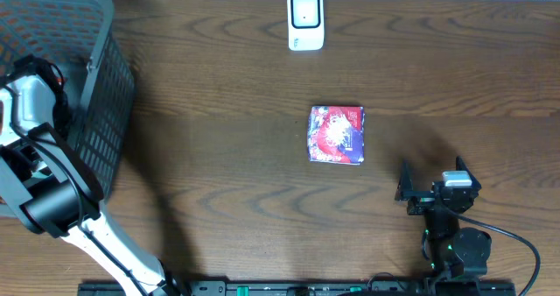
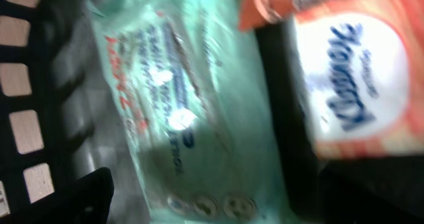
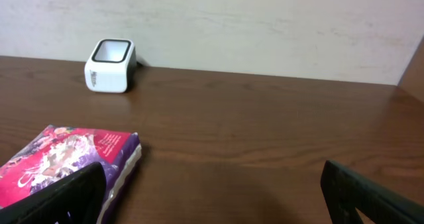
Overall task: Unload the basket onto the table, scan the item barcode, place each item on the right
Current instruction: 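Reach the left gripper into the basket and grasp the green wipe pack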
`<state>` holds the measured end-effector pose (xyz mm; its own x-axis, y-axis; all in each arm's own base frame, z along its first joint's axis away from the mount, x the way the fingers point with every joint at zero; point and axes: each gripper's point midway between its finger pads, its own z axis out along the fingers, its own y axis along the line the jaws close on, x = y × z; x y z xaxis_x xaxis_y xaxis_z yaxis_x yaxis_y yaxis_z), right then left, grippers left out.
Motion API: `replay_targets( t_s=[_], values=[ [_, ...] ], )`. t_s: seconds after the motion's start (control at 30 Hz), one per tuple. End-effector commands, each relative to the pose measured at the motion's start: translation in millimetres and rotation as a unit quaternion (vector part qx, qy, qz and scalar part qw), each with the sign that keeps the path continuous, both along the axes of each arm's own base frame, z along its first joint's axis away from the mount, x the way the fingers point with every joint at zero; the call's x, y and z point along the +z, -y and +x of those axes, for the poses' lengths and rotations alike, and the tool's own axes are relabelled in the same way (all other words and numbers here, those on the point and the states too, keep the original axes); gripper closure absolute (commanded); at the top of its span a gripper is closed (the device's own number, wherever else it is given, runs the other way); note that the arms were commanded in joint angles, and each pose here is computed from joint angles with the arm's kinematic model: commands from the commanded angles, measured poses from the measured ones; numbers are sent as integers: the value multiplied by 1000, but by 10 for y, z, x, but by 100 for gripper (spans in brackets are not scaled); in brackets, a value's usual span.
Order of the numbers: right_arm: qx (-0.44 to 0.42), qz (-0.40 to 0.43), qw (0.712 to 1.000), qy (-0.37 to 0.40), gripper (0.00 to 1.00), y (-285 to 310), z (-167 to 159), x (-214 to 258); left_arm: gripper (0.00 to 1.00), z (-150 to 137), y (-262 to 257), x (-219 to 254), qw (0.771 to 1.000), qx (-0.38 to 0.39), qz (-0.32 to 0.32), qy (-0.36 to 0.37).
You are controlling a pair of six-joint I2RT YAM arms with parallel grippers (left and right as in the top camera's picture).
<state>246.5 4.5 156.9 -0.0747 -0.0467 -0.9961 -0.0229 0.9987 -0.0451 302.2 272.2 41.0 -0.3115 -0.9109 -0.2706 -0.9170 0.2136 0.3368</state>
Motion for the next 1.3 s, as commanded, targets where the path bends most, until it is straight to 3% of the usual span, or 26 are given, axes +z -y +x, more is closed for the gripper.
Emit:
replay_targets(
  t_s=[0.0, 0.03, 0.23, 0.4, 0.53, 0.7, 0.8, 0.87, 0.97, 1.07, 1.27],
  values=[
    [-3, -6, 1000, 0, 1, 16, -2, -6, 18, -177, -55, -217, 999, 20, -13, -33],
    [-3, -6, 1000, 0, 1, 16, -2, -6, 37, -197, -61, -219, 999, 23, -16, -34],
    [-2, -6, 1000, 0, 1, 16, -2, -6, 93, -262, 24, -262, 997, 33, -59, -29],
    [-2, -6, 1000, 0, 1, 15, -2, -6, 93, -254, 101, -187, 995, -18, -95, -34],
    [-2, -6, 1000, 0, 1, 15, -2, -6, 93, -205, 86, 166, 996, -29, -82, -8],
    [-2, -6, 1000, 0, 1, 16, -2, -7, 93, 91, 209, 918, 986, -45, -69, 144],
    [-2, -6, 1000, 0, 1, 16, -2, -6, 93, 342, 400, 1488, 956, -74, -75, 273],
    [-2, -6, 1000, 0, 1, 15, -2, -7, 93, 467, 608, 1941, 922, -89, -89, 366],
    [-2, -6, 1000, 0, 1, 15, -2, -6, 93, 483, 934, 2399, 884, -83, -119, 445],
    [-2, -6, 1000, 0, 1, 15, -2, -6, 93, 453, 1293, 2704, 858, -112, -143, 481],
    [-2, -6, 1000, 0, 1, 15, -2, -6, 93, 446, 2104, 2878, 835, -230, -176, 469]
  ],
)
